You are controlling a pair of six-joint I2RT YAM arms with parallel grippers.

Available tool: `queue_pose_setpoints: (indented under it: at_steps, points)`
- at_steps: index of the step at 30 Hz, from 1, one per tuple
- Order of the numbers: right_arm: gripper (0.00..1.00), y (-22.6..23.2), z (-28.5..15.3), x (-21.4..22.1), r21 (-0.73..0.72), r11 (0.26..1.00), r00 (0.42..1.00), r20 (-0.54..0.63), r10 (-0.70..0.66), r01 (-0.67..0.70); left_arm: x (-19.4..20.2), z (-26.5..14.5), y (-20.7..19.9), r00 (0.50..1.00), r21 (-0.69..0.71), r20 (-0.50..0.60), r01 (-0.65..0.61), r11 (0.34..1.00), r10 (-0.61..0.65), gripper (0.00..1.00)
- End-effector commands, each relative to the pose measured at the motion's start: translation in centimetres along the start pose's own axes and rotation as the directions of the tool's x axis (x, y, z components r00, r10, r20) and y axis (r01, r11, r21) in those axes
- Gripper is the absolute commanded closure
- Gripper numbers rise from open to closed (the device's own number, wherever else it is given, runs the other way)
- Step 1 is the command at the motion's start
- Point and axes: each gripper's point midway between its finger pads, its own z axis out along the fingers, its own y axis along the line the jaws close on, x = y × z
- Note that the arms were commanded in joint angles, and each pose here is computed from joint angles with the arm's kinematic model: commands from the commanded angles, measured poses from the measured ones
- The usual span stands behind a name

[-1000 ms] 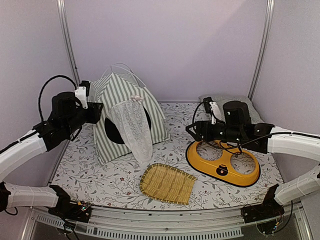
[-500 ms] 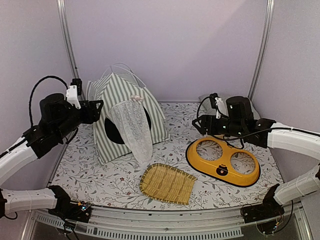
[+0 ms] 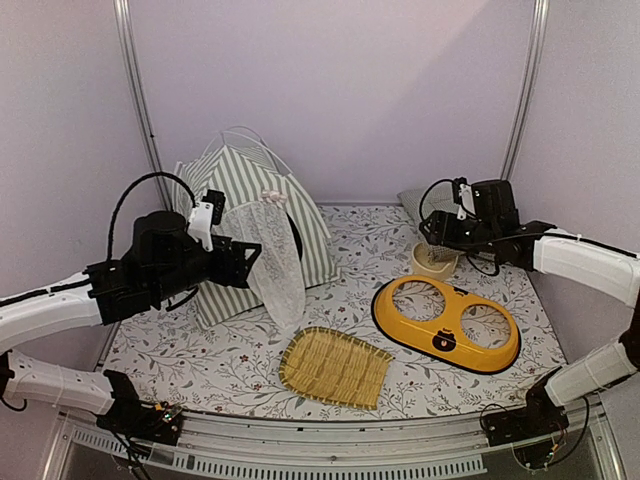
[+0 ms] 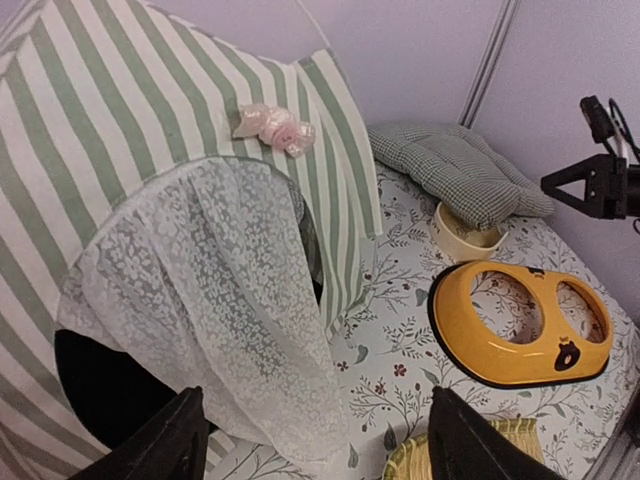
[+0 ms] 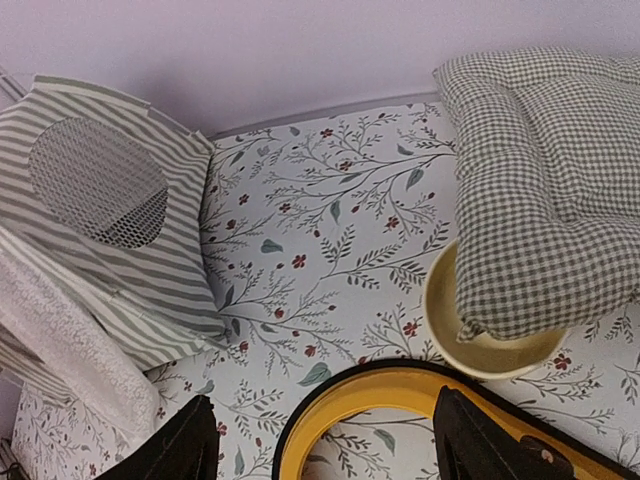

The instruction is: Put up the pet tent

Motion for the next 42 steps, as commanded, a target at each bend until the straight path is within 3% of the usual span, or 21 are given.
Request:
queue_pose_setpoints:
  at_steps: [1,11,25,33,42]
  points:
    - [0.01,-3.4,1.4,-3.7,0.081,0.997,0.999,0.039,0.006,-0.009,2.5,0.6,-1.5,0.997,0.055,-0.055,0.059,0.997,-0.056,0.25]
    - [0.01,-6.8,9.1,-7.0,0.22,0.97,0.994,-0.037,-0.101,0.107,9.3,0.7,-1.9,0.965,0.055,-0.231,0.144,0.988,-0.128,0.24]
    - [0.01,-11.1,20.7,-1.6,0.282,0.925,0.937,-0.308,-0.163,0.254,13.6,-0.4,-1.7,0.934,0.028,-0.326,0.166,0.986,-0.148,0.24]
    - [0.01,-12.3,21.5,1.8,0.289,0.925,0.914,-0.387,-0.123,0.247,15.0,-0.1,-2.0,0.921,0.033,-0.362,0.169,0.985,-0.146,0.24]
    - [0.01,-14.1,16.9,-2.4,0.478,0.829,0.936,-0.323,-0.141,0.29,16.6,1.2,-3.2,0.906,0.056,-0.407,0.149,0.987,-0.114,0.24]
